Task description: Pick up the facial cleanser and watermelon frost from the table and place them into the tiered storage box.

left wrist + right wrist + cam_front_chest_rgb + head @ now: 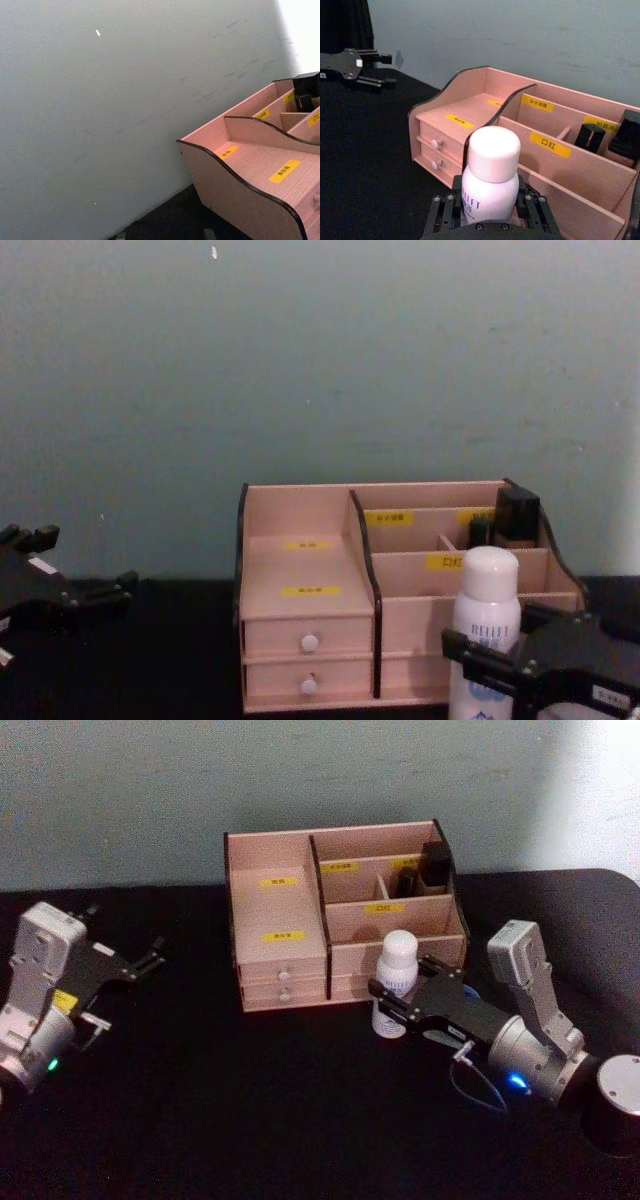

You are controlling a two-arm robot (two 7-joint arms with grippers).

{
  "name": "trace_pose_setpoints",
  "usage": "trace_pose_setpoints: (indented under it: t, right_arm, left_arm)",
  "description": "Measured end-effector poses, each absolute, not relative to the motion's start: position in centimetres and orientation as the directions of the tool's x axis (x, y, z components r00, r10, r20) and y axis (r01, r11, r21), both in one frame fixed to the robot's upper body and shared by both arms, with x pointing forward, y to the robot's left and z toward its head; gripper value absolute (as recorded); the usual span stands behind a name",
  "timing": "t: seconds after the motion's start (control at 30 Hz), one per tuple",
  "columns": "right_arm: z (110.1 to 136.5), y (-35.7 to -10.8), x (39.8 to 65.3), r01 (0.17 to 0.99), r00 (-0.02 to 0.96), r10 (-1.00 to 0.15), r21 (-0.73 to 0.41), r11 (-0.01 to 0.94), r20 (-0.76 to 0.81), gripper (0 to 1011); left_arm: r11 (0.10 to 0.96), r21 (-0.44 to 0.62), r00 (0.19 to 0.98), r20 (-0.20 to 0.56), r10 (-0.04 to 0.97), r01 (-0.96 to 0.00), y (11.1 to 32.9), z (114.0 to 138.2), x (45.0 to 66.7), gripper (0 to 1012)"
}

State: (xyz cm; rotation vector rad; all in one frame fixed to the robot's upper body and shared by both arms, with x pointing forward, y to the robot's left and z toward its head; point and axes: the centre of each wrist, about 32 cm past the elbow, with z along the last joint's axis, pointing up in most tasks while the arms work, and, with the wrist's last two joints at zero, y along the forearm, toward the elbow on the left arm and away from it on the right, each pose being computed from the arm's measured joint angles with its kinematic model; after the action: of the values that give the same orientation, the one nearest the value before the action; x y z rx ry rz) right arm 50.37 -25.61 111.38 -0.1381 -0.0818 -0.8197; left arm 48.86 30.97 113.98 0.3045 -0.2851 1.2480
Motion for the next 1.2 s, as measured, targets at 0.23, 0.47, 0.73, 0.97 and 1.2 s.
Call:
trace_pose_setpoints:
  t: [0.23,0.47,0.73,0.97,1.2]
  right_arm:
    - [112.0,-25.6,50.1,0.726,0.687,-0.717,-0.076,0.683,0.117,593]
    - [114.0,-25.6,50.0,0.713,0.699,-0.706,-0.043,0.700,0.110,593]
    - [116.5,-25.2,50.9,0.700,0.708,-0.696,0.012,0.714,0.122,593]
    - [118.0,-24.7,52.5,0.708,0.692,-0.708,0.059,0.704,0.143,593]
    - [118.6,-24.3,54.2,0.717,0.679,-0.719,0.075,0.693,0.149,593]
  left_arm:
    - [0.287,0.070,0.292,0.374,0.880,-0.955,31.0,114.0,48.9,1001]
    - [0.287,0.070,0.292,0.374,0.880,-0.955,31.0,114.0,48.9,1001]
    - [0.287,0.070,0.292,0.374,0.880,-0.955,31.0,114.0,48.9,1001]
    - [0.287,0.070,0.292,0.374,0.880,-0.955,31.0,114.0,48.9,1001]
    - [0.287,0.070,0.292,0.374,0.880,-0.955,31.0,114.0,48.9,1001]
